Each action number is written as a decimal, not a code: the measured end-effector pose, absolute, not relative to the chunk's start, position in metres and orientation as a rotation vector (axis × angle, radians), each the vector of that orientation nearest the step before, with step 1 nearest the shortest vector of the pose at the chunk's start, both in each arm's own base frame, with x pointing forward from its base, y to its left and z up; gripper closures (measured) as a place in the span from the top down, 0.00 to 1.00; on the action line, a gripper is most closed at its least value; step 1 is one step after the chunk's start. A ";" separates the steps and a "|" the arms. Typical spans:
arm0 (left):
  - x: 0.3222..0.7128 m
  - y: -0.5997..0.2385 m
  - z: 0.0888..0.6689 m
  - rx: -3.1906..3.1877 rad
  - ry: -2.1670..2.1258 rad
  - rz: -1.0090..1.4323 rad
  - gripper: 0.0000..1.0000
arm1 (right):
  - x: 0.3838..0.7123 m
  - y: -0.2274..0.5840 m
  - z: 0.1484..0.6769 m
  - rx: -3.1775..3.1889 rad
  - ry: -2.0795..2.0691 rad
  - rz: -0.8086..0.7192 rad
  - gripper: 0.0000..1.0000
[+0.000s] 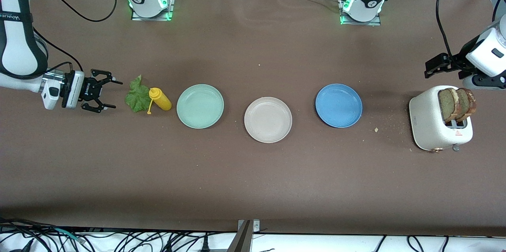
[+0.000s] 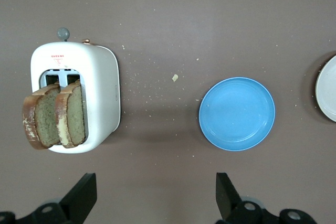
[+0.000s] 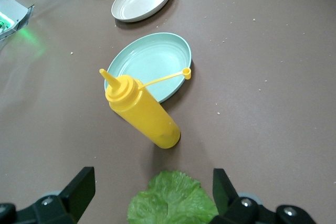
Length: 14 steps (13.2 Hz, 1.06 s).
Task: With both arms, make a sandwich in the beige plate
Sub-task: 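Grasp the mustard with the right gripper while the left gripper grasps toast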
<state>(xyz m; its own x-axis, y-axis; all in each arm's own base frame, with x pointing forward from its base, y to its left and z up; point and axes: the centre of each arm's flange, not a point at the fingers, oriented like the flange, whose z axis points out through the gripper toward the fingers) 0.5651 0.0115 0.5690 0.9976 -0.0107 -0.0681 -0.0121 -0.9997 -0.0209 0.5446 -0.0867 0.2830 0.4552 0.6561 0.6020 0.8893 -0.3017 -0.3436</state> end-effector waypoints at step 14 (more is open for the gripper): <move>0.622 0.127 0.435 -3.088 0.024 0.104 1.00 | 0.541 -0.075 0.213 -1.862 -1.352 -0.649 1.00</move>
